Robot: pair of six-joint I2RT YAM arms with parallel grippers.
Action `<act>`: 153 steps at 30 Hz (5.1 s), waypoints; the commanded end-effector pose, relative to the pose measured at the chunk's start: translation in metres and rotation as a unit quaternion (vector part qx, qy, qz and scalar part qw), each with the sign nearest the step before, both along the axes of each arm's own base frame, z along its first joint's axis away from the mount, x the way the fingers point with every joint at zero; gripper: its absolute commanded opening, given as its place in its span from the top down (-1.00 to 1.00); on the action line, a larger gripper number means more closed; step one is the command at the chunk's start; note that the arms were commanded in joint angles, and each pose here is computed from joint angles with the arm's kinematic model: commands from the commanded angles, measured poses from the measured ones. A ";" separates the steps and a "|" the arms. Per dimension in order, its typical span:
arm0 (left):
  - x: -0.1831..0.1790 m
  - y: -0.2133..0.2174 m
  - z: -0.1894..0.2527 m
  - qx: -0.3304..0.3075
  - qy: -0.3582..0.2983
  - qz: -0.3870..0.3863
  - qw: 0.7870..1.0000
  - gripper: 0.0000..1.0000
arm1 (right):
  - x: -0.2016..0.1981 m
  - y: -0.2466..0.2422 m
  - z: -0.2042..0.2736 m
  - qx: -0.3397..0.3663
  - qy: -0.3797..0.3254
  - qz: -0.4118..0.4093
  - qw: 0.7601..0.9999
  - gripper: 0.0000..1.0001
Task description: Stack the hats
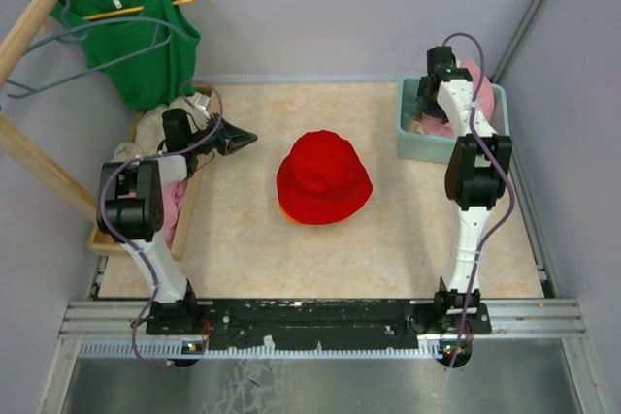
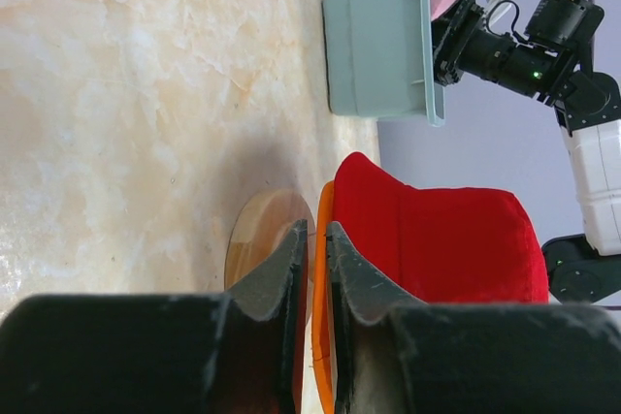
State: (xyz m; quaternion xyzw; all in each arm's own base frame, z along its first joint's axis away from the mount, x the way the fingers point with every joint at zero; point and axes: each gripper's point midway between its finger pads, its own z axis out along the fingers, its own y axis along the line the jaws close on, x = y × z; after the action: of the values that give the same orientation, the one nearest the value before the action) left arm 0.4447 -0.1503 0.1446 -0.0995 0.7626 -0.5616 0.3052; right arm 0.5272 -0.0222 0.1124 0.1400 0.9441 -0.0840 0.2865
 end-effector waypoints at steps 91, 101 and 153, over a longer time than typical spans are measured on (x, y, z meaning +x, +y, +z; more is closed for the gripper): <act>-0.067 -0.139 0.283 -0.511 0.055 -0.079 0.854 -0.31 | -0.125 0.278 0.513 0.655 -0.381 0.338 0.558 1.00; -0.068 -0.140 0.293 -0.516 0.041 -0.081 0.852 -0.33 | -0.133 0.282 0.496 0.655 -0.370 0.333 0.569 1.00; -0.149 -0.092 0.147 -0.348 0.069 -0.075 0.932 1.00 | -0.206 0.219 0.307 0.518 -0.297 0.281 0.751 1.00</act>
State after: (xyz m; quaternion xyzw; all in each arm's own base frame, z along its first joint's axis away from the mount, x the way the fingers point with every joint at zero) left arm 0.3142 -0.2526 0.2779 -0.2358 0.5473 -0.7932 0.1252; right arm 0.3367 0.1994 0.4077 0.0426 0.7225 0.5471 0.4205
